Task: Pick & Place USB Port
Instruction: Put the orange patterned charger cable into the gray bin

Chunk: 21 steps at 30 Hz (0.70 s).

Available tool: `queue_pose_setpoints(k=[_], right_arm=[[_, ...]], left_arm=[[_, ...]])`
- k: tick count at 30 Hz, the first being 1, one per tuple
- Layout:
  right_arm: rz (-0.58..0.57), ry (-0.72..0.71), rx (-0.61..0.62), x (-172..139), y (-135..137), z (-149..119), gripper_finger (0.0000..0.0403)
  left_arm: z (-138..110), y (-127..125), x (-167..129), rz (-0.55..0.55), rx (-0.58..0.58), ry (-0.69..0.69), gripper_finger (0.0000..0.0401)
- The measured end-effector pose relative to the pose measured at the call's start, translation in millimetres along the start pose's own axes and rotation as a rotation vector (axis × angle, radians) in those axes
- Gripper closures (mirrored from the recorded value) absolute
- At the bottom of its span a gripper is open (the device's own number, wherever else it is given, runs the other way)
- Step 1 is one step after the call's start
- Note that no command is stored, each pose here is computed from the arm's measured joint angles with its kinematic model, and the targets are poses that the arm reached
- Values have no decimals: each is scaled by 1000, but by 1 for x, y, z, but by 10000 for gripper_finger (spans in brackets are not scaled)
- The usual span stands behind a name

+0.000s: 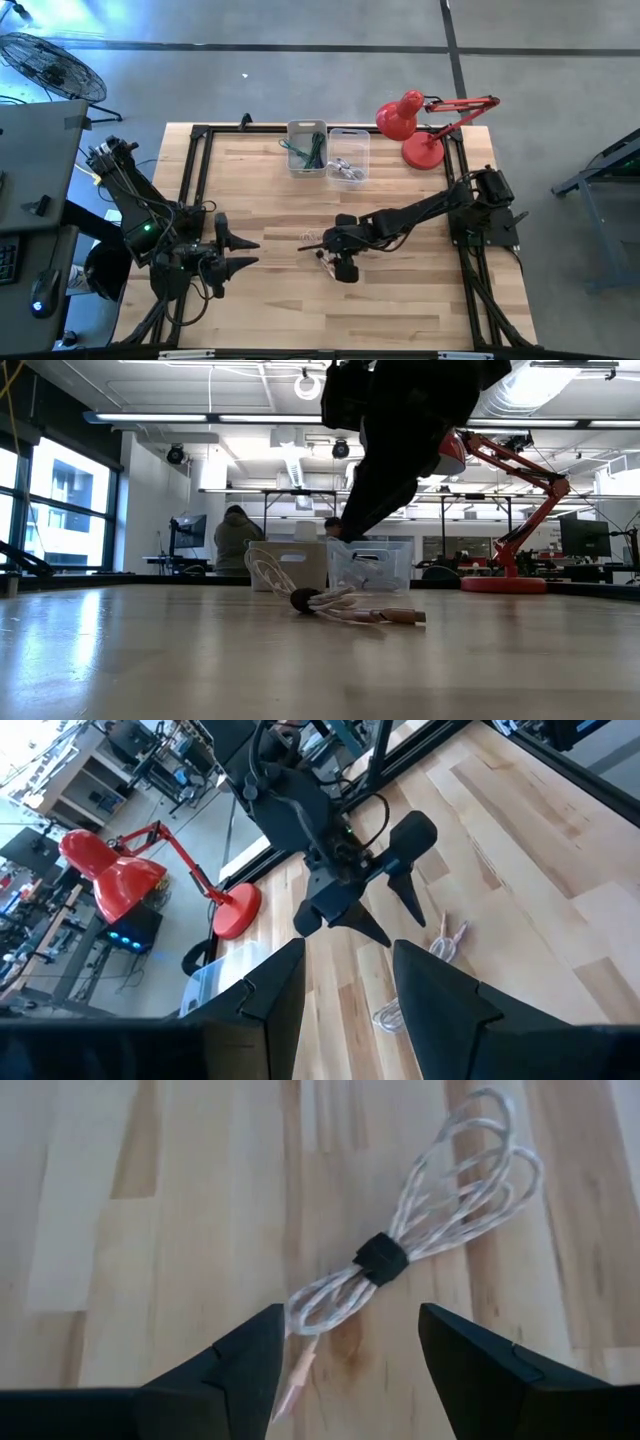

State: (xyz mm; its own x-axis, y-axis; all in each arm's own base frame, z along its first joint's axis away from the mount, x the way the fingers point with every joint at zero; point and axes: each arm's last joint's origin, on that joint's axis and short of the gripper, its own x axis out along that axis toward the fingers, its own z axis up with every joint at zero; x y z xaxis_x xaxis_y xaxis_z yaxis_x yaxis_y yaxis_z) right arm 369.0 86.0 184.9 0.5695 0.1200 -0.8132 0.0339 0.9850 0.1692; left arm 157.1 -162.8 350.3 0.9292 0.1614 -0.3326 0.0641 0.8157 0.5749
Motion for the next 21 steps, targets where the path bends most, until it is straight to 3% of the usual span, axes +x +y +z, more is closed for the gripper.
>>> queue_pose_setpoints(k=[21], right_arm=[[47, 64, 42, 37, -9, -10, 181]], left_arm=[[-1, 0, 0, -6, -4, 6, 252]])
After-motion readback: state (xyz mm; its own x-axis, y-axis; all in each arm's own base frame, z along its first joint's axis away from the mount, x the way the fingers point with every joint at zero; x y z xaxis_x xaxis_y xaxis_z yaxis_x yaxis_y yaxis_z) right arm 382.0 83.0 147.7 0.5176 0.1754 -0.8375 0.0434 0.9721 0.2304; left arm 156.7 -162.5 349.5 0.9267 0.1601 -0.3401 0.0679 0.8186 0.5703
